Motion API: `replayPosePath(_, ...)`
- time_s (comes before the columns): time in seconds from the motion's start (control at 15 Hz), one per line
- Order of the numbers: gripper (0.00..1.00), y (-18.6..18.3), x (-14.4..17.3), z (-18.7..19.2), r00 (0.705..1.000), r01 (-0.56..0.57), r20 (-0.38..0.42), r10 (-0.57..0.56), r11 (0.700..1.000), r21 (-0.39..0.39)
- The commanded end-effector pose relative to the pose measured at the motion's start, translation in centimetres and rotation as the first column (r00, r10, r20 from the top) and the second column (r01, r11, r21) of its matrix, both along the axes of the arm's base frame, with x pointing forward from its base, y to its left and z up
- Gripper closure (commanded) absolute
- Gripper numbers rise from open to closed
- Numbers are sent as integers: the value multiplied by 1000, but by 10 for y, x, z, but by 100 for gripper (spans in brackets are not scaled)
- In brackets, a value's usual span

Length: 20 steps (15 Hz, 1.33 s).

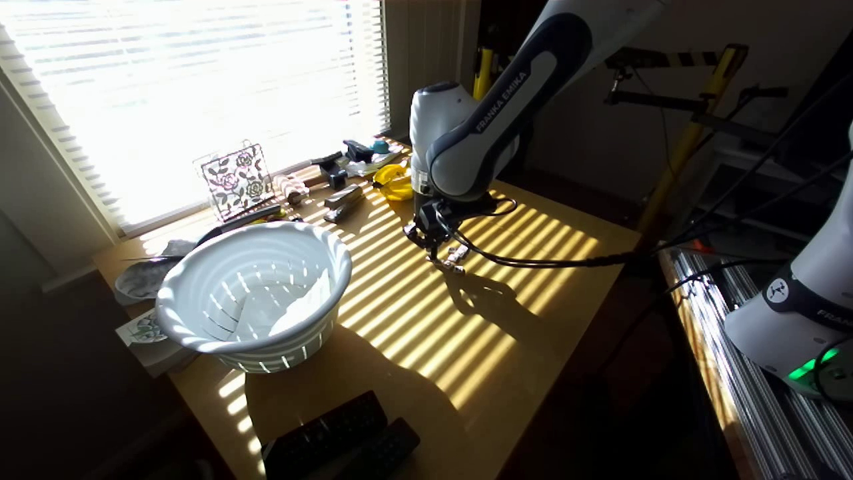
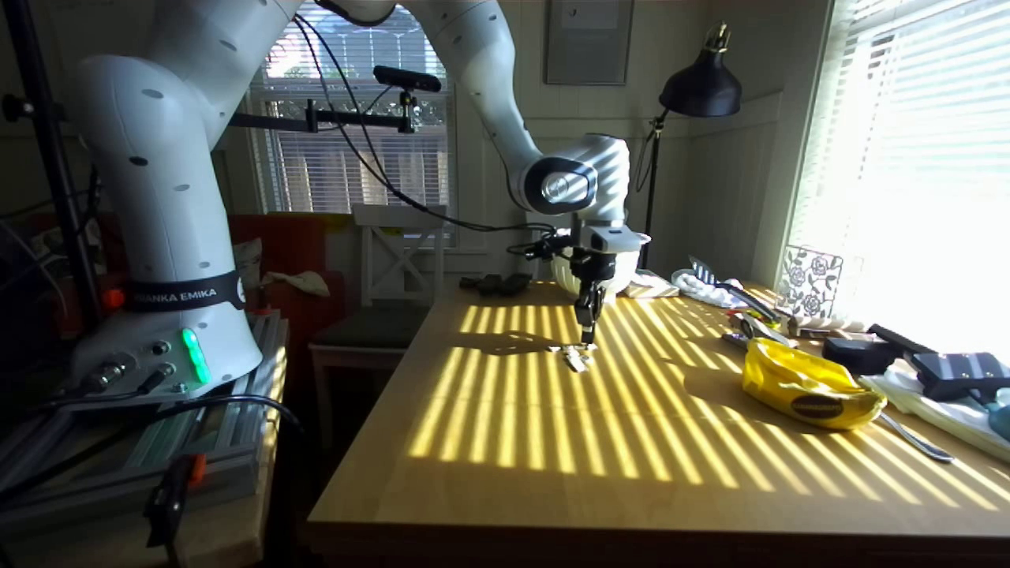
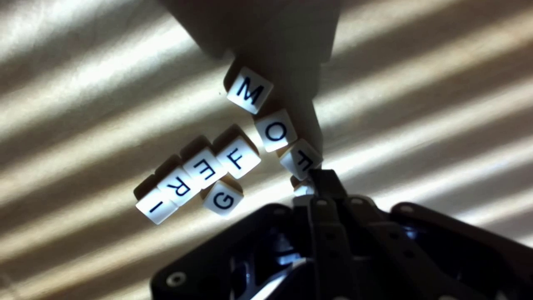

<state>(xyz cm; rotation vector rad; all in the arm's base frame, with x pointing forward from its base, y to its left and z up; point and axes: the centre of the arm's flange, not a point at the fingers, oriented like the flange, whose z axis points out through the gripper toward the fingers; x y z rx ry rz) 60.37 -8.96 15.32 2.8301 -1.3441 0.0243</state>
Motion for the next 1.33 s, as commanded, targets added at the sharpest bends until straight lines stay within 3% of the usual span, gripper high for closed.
replayPosePath(0.0,100,-2,4,-2,999,34,17,-34,999,22)
replayPosePath(1.27,100,-14,14,-14,995,93,25,-94,994,50)
